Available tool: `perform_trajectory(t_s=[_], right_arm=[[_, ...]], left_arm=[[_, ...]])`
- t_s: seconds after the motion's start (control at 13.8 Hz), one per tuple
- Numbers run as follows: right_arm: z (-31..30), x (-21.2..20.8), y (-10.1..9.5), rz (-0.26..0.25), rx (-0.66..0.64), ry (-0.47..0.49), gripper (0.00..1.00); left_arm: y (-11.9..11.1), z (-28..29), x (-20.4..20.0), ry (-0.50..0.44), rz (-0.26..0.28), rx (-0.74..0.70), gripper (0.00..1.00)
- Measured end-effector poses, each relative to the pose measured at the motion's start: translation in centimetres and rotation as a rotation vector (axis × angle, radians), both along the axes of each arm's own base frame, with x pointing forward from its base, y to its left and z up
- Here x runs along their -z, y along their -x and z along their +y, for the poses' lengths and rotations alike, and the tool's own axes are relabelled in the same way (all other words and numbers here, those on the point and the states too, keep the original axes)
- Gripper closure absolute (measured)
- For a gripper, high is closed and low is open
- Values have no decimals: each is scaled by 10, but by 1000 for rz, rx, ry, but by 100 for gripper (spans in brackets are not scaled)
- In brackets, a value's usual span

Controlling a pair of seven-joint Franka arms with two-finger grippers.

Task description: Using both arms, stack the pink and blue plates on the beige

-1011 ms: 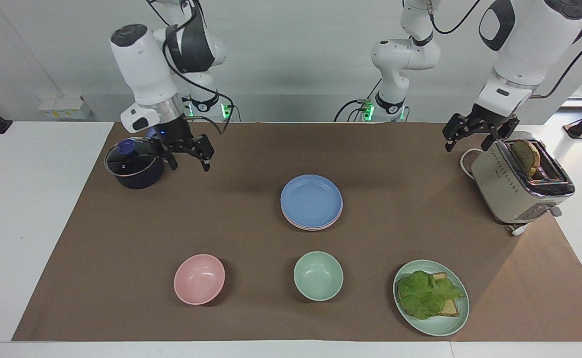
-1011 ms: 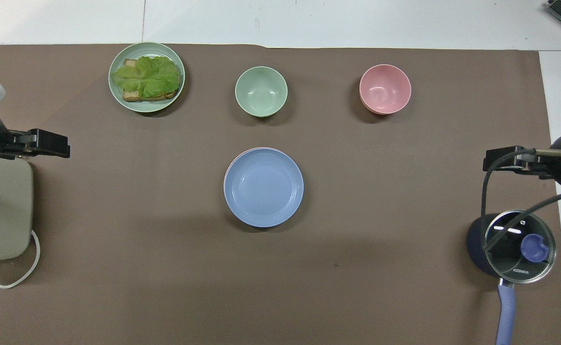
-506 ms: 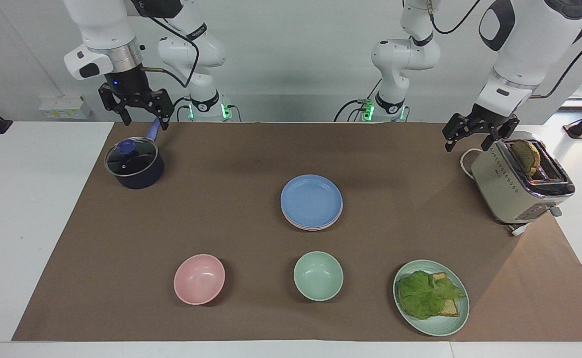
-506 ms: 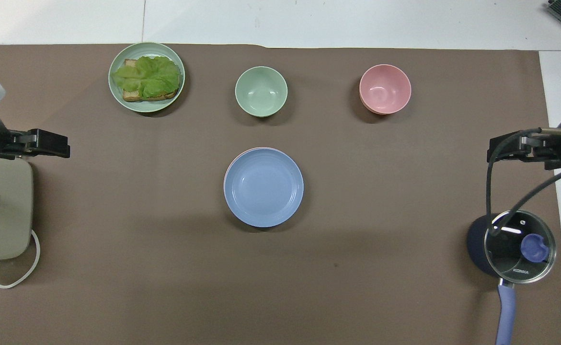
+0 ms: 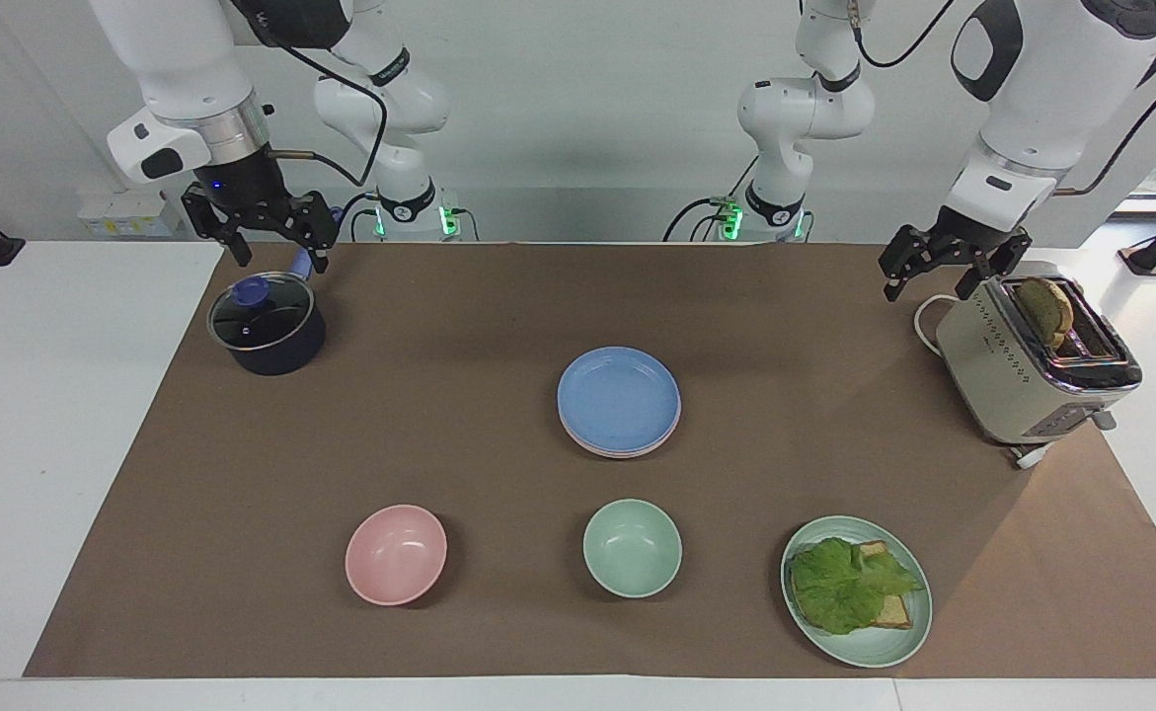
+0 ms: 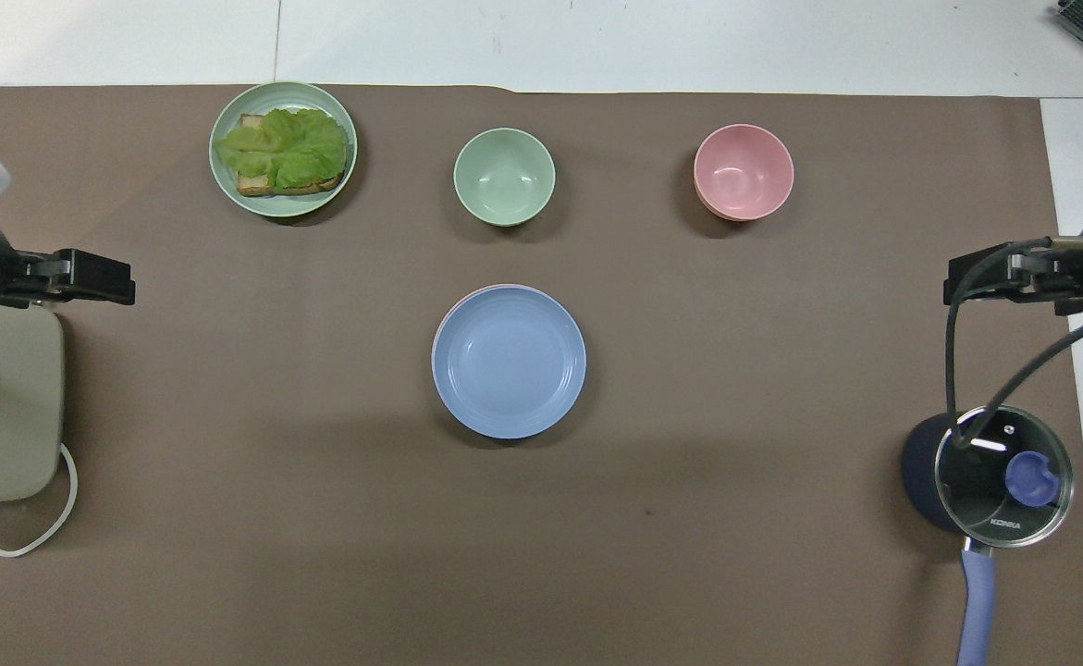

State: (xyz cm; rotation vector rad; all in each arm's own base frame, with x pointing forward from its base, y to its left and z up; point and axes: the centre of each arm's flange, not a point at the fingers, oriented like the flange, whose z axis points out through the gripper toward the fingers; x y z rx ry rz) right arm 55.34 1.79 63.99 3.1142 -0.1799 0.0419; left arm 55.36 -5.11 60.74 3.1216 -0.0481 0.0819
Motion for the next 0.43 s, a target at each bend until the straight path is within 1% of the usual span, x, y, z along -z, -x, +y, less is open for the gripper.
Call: perform_trajectory(t_s=[0.43], right_arm=[[0,1,0,3,-22,1,0]], left_arm=[[0,0,0,0,0,0,0]])
